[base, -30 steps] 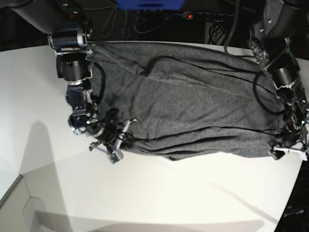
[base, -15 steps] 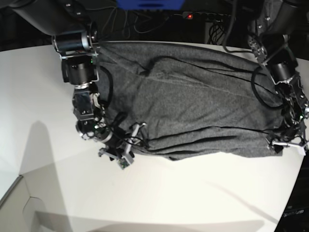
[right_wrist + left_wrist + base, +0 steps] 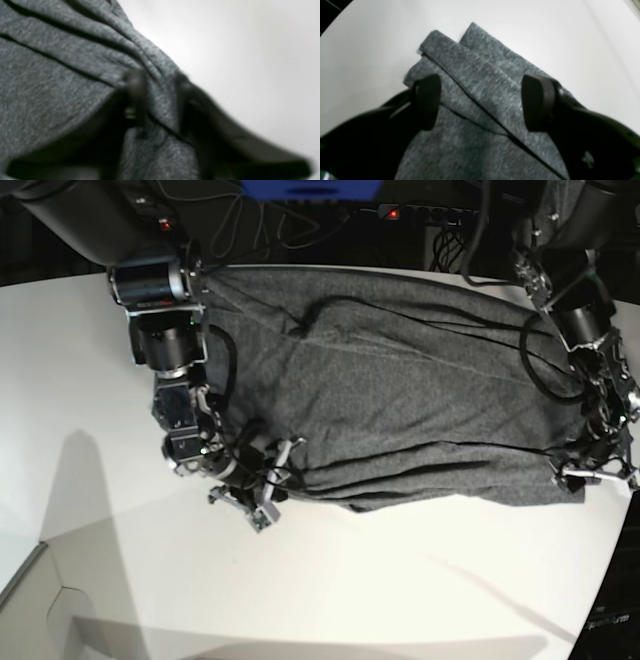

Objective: Layout the t-shirt on the table in an organized manner, then fold the t-shirt properly
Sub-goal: 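Grasp the grey shirt's side edges near the hem with both grippers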

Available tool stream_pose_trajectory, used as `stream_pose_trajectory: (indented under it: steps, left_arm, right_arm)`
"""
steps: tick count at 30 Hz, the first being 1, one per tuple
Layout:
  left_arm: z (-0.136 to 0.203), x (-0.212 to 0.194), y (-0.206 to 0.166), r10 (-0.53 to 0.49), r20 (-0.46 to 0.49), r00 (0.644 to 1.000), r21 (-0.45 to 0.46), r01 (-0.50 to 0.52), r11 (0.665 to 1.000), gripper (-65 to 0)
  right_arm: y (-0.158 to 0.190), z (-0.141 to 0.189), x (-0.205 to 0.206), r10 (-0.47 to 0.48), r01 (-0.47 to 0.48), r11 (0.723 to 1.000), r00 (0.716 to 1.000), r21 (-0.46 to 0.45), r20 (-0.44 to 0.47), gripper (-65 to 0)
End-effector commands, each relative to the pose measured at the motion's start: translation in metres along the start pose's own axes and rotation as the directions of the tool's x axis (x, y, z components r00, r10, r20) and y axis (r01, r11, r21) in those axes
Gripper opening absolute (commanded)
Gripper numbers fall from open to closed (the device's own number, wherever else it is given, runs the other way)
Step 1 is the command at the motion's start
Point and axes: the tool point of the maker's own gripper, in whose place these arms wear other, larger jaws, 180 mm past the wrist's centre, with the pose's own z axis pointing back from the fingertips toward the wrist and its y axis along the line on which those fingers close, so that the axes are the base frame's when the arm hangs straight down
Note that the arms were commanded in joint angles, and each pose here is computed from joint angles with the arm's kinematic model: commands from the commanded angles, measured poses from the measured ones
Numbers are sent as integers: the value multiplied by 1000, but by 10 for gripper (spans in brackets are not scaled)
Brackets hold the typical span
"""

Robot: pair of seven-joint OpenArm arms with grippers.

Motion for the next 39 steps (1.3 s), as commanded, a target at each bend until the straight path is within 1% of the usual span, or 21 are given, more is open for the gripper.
stream_pose_trajectory:
  steps: [1,2,3,7,9,12,16,19,21,24,28,29,31,34,35,37,39]
  left_arm:
    - [1,30,-2,-2,71,998,-11,3,1000,-165]
    - [1,29,-3,-1,68,998,-12,2,1000,-165]
    - [1,29,-3,-1,68,998,-12,2,1000,-165]
    - [1,29,-4,-3,69,998,-14,4,1000,-165]
    - [1,29,-3,-2,69,998,-13,3,1000,-165]
    - [1,30,-3,0,70,998,-13,1,1000,-165]
    - [1,30,-3,0,70,998,-13,1,1000,-165]
    - [1,30,-3,0,70,998,-13,1,1000,-165]
    - [1,30,-2,-1,70,998,-12,2,1000,-165]
    - [1,30,-3,0,70,998,-13,1,1000,-165]
    - [1,30,-3,-1,71,997,-13,2,1000,-165]
    - [1,30,-4,0,70,998,-14,1,1000,-165]
    - [1,29,-3,0,69,998,-13,1,1000,-165]
    - [1,29,-3,0,69,998,-13,1,1000,-165]
    - [1,29,-3,0,69,998,-13,1,1000,-165]
    - [1,28,-3,0,68,998,-13,1,1000,-165]
    - [1,28,-3,0,68,998,-13,1,1000,-165]
  right_arm:
    - [-9,2,30,11,-10,1000,997,-14,73,-569]
    - [-9,2,30,11,-10,1000,997,-14,73,-620]
    - [-9,2,30,11,-10,1000,997,-14,73,-650]
    - [-9,2,31,14,-13,1000,997,-16,74,-650]
    - [-10,7,38,33,-31,999,995,-28,98,-650]
    - [-5,24,46,77,-69,996,985,-58,152,-650]
    - [3,46,45,122,-105,990,973,-91,196,-650]
    - [10,61,29,137,-119,988,973,-101,188,-650]
    - [14,63,17,128,-113,989,977,-96,173,-650]
    - [14,62,17,126,-111,989,977,-94,173,-650]
    - [9,61,36,143,-124,987,969,-105,202,-650]
    - [8,60,38,145,-125,986,970,-108,196,-650]
    - [3,53,43,143,-127,986,977,-109,158,-607]
    - [-2,39,51,128,-118,988,986,-96,106,-502]
    - [-4,35,52,122,-114,989,988,-91,94,-462]
    - [-4,28,54,109,-103,992,991,-78,84,-403]
    - [2,18,58,89,-85,995,993,-53,78,-355]
